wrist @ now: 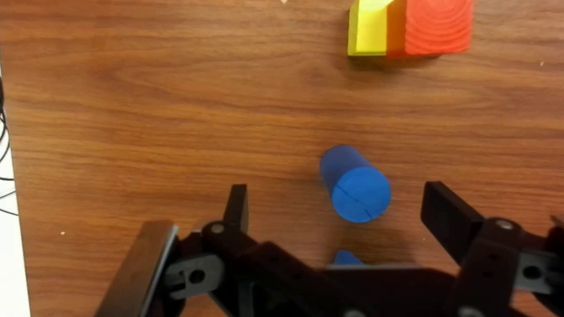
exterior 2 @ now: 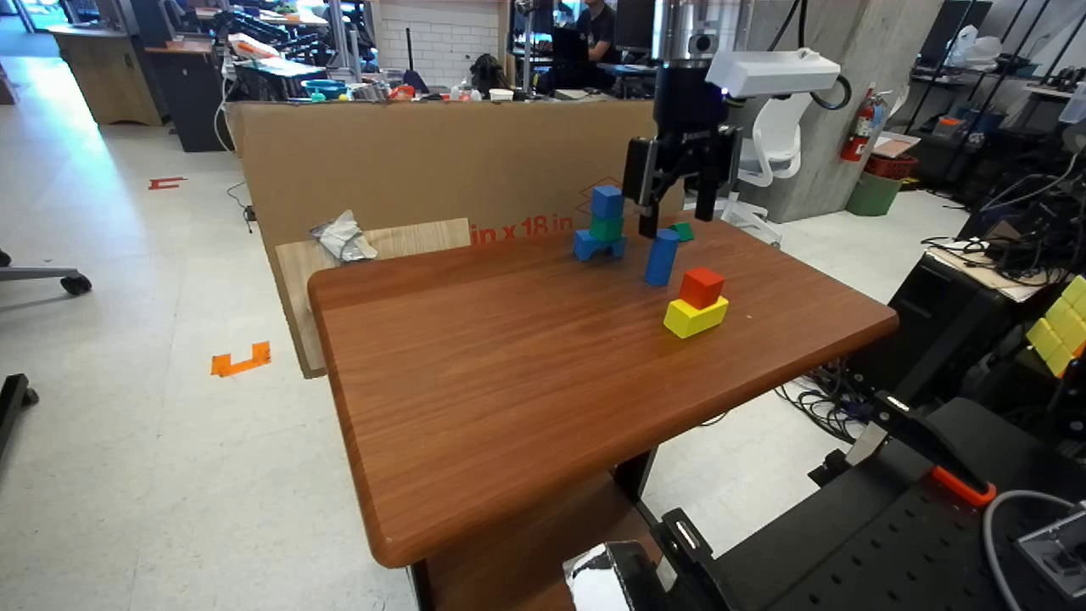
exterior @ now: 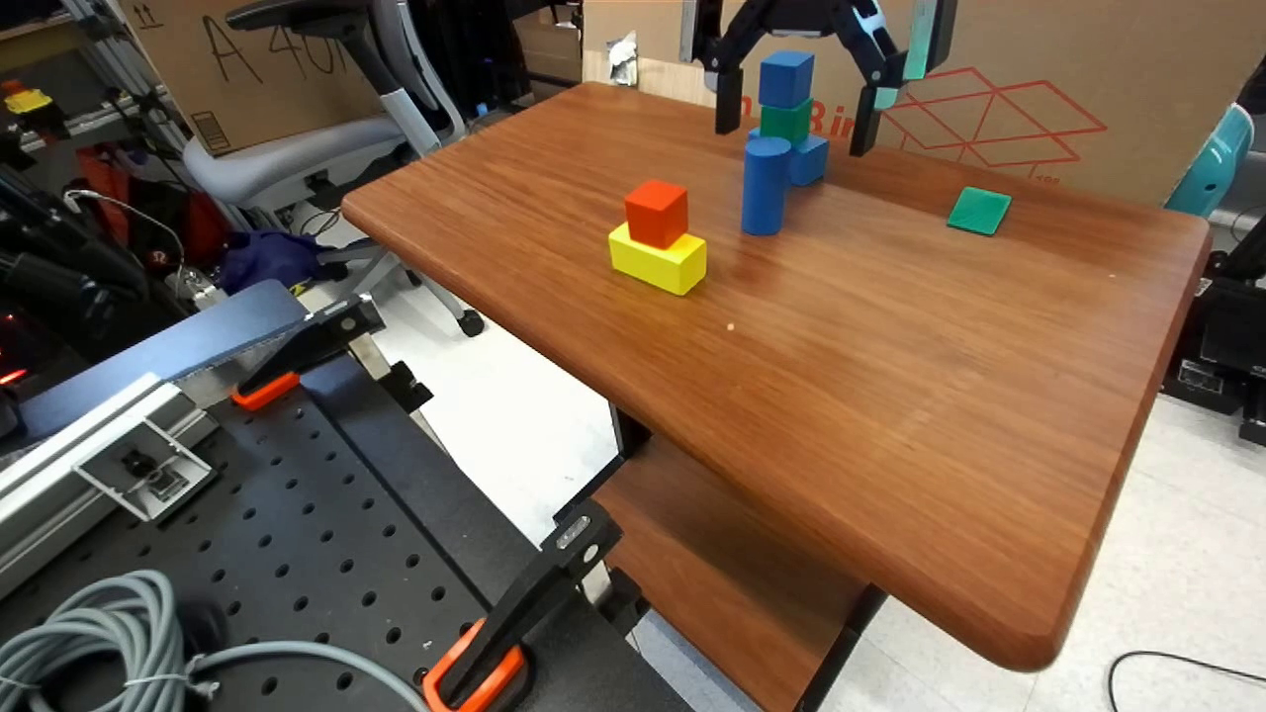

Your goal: Move the blue cylinder to the right

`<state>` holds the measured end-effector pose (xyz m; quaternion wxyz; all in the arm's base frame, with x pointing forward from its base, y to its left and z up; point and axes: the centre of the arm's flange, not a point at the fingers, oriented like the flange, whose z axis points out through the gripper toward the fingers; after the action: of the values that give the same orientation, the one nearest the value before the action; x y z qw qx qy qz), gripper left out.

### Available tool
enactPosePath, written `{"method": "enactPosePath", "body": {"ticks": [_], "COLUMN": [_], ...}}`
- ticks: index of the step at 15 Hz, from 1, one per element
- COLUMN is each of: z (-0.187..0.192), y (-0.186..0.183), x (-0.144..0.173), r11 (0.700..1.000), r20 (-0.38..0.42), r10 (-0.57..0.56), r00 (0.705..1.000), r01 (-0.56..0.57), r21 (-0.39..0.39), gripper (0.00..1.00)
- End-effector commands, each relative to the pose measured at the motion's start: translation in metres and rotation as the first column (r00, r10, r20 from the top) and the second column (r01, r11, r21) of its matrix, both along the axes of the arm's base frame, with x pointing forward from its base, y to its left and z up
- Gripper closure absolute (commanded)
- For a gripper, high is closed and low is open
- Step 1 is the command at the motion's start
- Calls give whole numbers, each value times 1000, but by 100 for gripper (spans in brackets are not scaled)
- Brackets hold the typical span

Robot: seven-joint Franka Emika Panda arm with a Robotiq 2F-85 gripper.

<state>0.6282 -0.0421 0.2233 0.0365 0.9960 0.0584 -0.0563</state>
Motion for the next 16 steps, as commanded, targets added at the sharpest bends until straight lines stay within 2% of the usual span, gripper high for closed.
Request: {"method": "enactPosePath", "body": {"ticks": [1,3,4,13,16], "z": [-7,-11,-13,-18,-13], "y": [6,8,8,9,10], "x": [14,15,15,19,17], "r11": [1000,999,999,999,999], "r20": [-51,-68,-78,-99,-104], "r10": [-15,-21,-23,-34,-33], "r00": [999,997,997,995,994], "r01": [14,19,21,30,29], "r21": [-26,-30,-35,-44,-37], "gripper": [0,0,18,88,91]}}
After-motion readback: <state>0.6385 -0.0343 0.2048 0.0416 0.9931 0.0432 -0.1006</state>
